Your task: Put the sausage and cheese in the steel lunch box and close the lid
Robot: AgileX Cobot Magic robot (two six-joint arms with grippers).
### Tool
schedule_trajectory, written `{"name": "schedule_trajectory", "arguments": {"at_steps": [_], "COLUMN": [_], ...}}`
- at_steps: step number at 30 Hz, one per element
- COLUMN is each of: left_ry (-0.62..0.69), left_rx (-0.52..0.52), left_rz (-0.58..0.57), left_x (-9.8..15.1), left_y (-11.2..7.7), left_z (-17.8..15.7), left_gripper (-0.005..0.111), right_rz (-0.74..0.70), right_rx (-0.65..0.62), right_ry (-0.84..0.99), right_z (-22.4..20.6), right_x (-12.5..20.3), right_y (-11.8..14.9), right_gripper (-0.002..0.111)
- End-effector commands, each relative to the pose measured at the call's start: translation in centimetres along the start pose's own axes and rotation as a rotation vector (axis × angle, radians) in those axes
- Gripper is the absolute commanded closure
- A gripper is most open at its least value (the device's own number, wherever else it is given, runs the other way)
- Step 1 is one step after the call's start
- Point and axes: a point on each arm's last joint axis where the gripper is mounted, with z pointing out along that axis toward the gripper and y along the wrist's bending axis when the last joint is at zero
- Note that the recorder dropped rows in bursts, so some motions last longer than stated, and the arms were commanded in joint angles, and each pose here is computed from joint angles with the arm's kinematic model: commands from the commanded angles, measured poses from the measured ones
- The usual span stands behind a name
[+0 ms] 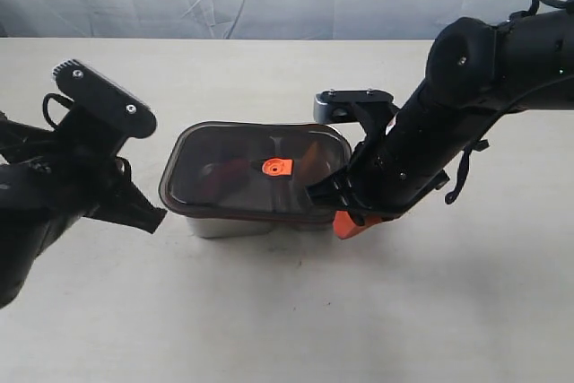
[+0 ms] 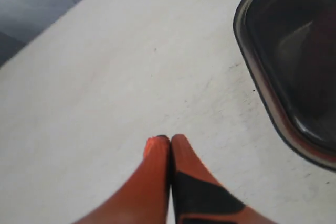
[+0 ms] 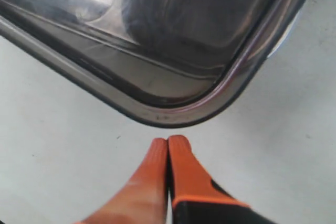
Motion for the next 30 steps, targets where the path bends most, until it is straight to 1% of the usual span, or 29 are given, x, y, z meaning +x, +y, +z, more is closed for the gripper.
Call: {"name": "schedule_trajectory", "arguments": {"at_steps": [1, 4, 7, 11, 14, 16, 18, 21, 22, 26, 27, 30], "left_ry": [0.042, 0.066, 0.073, 0.081, 0.080, 0.092, 0.110, 0.144, 0.164, 0.193, 0.196, 0.185], "left_rx": [0.089, 0.152, 0.235, 0.321, 0.360, 0.366, 0.390, 0.468, 0.473, 0.447, 0.454, 0.525], "left_rz": [-0.278, -0.417, -0.525, -0.674, -0.704, -0.706, -0.702, -0.698, -0.714, -0.710, -0.710, -0.715], "left_x": [0.2, 0.3, 0.2, 0.4, 0.4, 0.6, 0.7, 1.0, 1.1, 1.2, 1.2, 0.6], "left_y": [1.5, 2.5, 3.3, 4.5, 4.8, 4.7, 4.3, 3.1, 2.8, 2.6, 2.5, 2.0], "left_z": [1.8, 2.9, 3.7, 4.5, 4.8, 5.1, 5.4, 6.0, 6.3, 7.3, 7.5, 7.4], "left_gripper": [0.107, 0.107, 0.107, 0.107, 0.107, 0.107, 0.107, 0.107, 0.107, 0.107, 0.107, 0.107], "right_rz": [-0.012, -0.013, -0.013, -0.013, -0.013, -0.013, -0.013, -0.014, -0.015, -0.029, -0.036, -0.046], "right_rx": [0.020, 0.021, 0.021, 0.021, 0.021, 0.022, 0.025, 0.026, 0.026, 0.038, 0.044, 0.054], "right_ry": [-0.018, -0.025, -0.025, -0.025, -0.027, -0.032, -0.042, -0.058, -0.059, -0.062, -0.060, -0.063], "right_z": [-0.1, -0.1, -0.1, -0.1, -0.1, -0.1, -0.1, -0.2, -0.2, -0.3, -0.3, -0.3], "right_x": [-0.3, -0.4, -0.4, -0.4, -0.4, -0.4, -0.5, -0.7, -0.8, -0.9, -0.8, -0.9], "right_y": [0.0, 0.0, 0.0, 0.0, 0.0, 0.0, -0.1, 0.0, 0.0, -0.1, -0.2, -0.3], "right_gripper": [0.108, 0.108, 0.108, 0.108, 0.108, 0.108, 0.108, 0.108, 0.108, 0.108, 0.108, 0.108]}}
